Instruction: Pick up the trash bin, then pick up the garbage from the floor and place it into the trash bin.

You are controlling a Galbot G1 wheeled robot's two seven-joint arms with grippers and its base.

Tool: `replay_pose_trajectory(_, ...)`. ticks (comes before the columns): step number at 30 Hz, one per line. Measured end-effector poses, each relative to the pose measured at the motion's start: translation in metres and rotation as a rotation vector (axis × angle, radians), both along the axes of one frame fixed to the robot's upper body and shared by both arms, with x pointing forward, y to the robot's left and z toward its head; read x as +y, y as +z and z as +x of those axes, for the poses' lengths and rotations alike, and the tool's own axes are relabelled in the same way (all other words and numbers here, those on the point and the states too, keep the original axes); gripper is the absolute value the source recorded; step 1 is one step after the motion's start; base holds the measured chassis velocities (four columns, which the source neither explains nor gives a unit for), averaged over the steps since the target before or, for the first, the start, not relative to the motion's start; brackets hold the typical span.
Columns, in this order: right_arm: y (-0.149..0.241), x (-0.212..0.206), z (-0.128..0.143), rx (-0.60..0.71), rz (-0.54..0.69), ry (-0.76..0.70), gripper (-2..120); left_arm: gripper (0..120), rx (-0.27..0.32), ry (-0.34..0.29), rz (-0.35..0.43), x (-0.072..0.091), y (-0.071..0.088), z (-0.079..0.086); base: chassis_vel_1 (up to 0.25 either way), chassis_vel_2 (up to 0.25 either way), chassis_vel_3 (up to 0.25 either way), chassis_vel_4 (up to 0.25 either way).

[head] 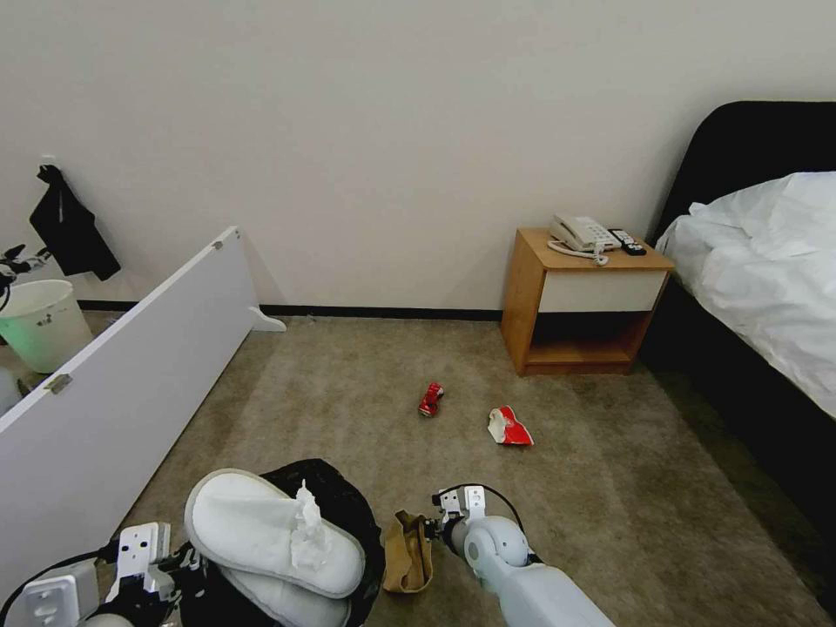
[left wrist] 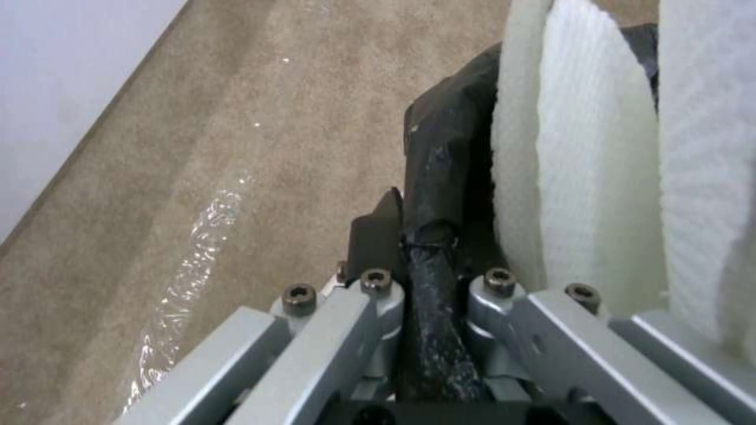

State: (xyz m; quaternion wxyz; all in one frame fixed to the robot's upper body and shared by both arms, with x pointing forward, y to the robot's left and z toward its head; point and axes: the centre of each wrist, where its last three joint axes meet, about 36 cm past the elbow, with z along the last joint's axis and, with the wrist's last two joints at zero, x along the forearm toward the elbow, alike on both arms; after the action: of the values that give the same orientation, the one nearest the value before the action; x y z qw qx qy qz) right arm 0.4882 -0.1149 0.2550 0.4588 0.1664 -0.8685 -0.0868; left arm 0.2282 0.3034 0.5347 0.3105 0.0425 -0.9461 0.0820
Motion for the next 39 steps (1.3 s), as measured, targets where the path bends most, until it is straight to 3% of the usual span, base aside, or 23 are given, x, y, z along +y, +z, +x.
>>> replay_pose_trajectory(5,0.009,-0.003,-0.007,-0.026,0.025,0.008,0,4,-0.004,-0.001,0.0,0.0,0.001,0.001,0.0,0.0,0.0,0.0)
replay_pose_trajectory(8,0.012,-0.003,-0.011,-0.044,0.044,0.019,8,4,-0.004,-0.002,-0.001,0.0,0.0,0.001,0.0,0.0,0.0,0.0)
replay_pose_trajectory(10,0.014,-0.003,-0.013,-0.064,0.059,0.025,20,4,-0.004,-0.003,-0.002,-0.001,0.0,0.001,0.0,0.0,0.0,0.0)
replay_pose_trajectory(16,0.016,-0.003,-0.015,-0.083,0.056,0.034,35,4,-0.003,-0.003,-0.002,-0.001,0.0,0.001,0.0,0.0,0.0,0.0)
replay_pose_trajectory(24,0.012,-0.008,-0.019,-0.088,0.004,0.029,70,4,-0.006,-0.004,-0.003,-0.001,0.0,0.001,0.0,0.0,0.0,0.0)
replay_pose_trajectory(31,0.002,-0.012,-0.015,-0.065,-0.028,0.005,93,4,-0.006,-0.004,-0.003,-0.001,0.0,0.001,0.0,0.0,0.0,0.0)
replay_pose_trajectory(39,-0.017,-0.011,-0.007,-0.048,-0.06,0.01,100,4,-0.001,0.001,-0.003,-0.001,-0.001,0.0,0.0,0.0,0.0,0.0)
